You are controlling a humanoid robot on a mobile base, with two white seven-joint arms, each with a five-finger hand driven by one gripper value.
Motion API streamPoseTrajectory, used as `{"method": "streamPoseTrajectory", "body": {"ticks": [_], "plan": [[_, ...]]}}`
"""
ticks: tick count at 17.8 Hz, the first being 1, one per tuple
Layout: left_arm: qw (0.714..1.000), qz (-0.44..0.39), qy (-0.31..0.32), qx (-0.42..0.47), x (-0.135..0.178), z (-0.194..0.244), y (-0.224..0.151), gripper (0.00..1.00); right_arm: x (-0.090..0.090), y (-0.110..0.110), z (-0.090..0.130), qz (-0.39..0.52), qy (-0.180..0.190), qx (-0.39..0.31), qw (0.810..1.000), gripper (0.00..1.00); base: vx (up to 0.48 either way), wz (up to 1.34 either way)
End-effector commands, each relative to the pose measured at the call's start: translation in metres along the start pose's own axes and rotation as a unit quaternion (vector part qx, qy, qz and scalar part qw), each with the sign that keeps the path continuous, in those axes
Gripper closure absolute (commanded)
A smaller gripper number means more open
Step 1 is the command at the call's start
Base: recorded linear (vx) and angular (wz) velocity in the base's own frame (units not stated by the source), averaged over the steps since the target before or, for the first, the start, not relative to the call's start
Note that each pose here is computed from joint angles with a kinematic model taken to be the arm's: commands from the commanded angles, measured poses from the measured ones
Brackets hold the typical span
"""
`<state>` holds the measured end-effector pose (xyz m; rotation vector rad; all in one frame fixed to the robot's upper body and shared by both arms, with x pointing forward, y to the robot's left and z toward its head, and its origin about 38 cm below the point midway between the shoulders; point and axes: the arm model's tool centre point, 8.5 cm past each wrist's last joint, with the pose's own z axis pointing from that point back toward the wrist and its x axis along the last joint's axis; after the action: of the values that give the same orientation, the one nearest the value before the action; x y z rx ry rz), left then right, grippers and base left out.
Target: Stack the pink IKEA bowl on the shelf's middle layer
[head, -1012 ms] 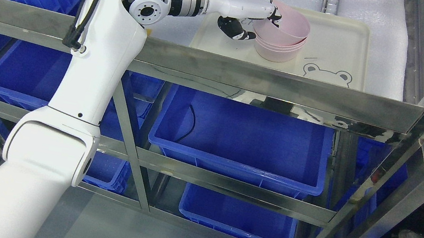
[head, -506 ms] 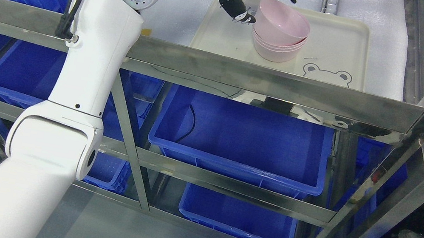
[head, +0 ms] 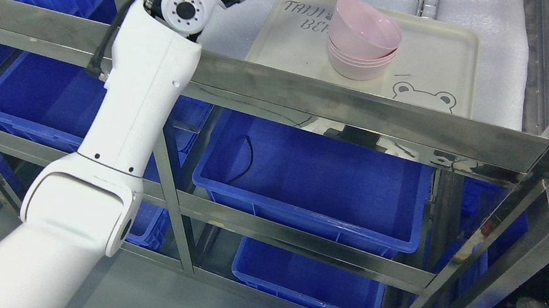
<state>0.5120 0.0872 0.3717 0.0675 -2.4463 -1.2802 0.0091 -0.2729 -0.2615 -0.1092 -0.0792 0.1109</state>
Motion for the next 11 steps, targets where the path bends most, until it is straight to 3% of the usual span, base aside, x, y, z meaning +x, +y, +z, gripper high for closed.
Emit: {"method": "streamPoseTrajectory", "body": {"ticks": [1,5,11], "plan": [[0.989,0.104,-0.092,-0.040,0.083,-0.010,-0.135,0.13,-0.010,-0.010,0.000,0.001,0.004,-0.008,1.000,0.00,0.000,0.00],[0.984,0.155,-0.076,-0.046,0.092,0.022,-0.178,0.13,-0.010,-0.010,0.000,0.001,0.004,-0.008,1.000,0.00,0.000,0.00],[0.968,0.203,-0.114,-0.095,0.120,0.072,-0.229,0.12,-0.010,-0.010,0.000,0.000,0.004,-0.008,1.000,0.00,0.000,0.00]]}}
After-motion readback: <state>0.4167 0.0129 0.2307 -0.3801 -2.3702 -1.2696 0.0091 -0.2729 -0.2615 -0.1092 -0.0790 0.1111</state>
